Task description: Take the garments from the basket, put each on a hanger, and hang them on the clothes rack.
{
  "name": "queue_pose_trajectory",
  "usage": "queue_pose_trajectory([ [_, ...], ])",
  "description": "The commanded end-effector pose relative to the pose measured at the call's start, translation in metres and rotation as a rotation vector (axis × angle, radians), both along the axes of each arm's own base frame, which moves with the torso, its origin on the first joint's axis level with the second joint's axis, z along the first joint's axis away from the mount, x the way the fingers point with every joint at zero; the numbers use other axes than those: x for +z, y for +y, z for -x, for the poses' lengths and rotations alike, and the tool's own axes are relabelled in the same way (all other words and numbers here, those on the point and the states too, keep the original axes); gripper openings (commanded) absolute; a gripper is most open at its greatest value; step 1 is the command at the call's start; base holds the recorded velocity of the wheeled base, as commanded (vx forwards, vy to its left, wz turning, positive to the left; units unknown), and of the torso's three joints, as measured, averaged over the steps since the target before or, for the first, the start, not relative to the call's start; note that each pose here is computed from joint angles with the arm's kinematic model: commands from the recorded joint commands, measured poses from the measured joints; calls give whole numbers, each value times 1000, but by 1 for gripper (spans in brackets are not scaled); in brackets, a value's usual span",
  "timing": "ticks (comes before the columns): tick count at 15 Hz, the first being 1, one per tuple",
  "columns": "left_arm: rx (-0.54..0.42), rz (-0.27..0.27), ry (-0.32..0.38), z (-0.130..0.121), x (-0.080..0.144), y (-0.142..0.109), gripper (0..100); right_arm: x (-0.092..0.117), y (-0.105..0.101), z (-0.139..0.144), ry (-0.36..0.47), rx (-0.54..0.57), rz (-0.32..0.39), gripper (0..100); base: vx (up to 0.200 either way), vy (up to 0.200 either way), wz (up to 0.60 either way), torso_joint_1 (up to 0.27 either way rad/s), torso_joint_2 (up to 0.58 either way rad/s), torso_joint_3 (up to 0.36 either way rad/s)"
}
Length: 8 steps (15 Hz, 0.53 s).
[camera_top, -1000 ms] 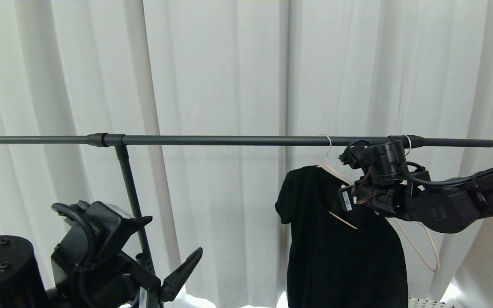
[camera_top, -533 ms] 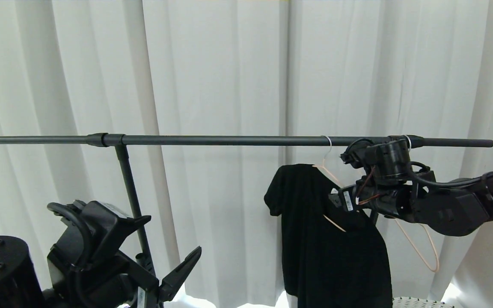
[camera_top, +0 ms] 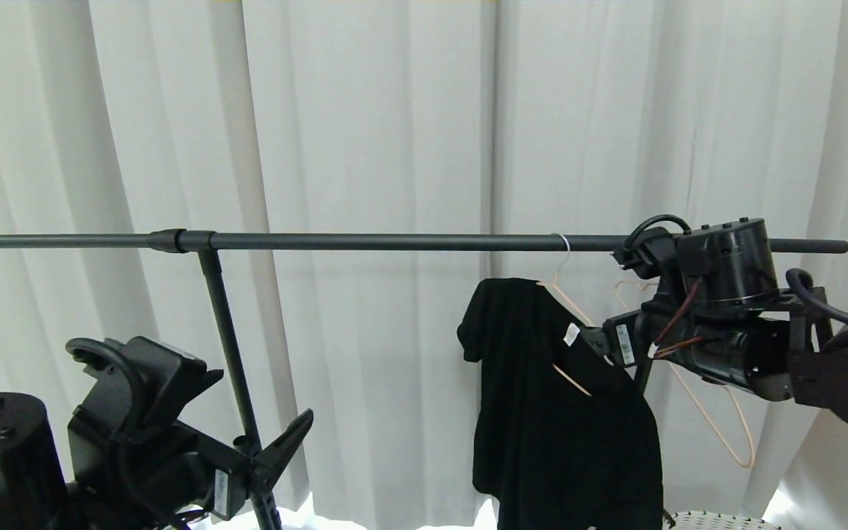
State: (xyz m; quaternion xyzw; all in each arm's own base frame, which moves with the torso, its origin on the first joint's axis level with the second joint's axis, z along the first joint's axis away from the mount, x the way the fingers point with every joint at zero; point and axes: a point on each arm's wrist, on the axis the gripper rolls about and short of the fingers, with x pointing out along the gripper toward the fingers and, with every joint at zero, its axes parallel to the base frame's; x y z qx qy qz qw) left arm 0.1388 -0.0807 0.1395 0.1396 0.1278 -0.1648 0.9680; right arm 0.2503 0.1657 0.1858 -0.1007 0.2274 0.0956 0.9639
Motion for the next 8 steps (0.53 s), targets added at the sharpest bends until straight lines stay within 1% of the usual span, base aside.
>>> queue_pose_trajectory([
  [1, 40, -45, 71, 9, -21, 13, 100, 31, -33, 43, 28, -47, 84, 100, 0, 0, 0, 0, 0, 0],
  [2, 40, -44, 67, 11, -20, 14, 100, 39, -50, 67, 75, -46, 130, 100, 0, 0, 0, 0, 0, 0],
  [3, 43, -44, 67, 10, -20, 14, 100, 42, -64, 84, 118, -60, 165, 100, 0, 0, 0, 0, 0, 0],
  [4, 61, -51, 68, 9, -20, 16, 100, 40, -88, 109, 192, -110, 254, 100, 0, 0, 0, 0, 0, 0],
  [5, 90, -63, 78, 7, -23, 21, 100, 35, -100, 123, 216, -146, 329, 100, 0, 0, 0, 0, 0, 0],
  [6, 132, -73, 87, 4, -24, 27, 100, 29, -107, 132, 212, -181, 365, 100, 0, 0, 0, 0, 0, 0],
  [7, 149, -81, 86, 3, -24, 29, 100, 27, -110, 135, 208, -198, 377, 100, 0, 0, 0, 0, 0, 0],
  [8, 176, -107, 79, 0, -23, 34, 100, 22, -116, 139, 208, -241, 394, 100, -200, 0, 0, 2, -2, 2],
])
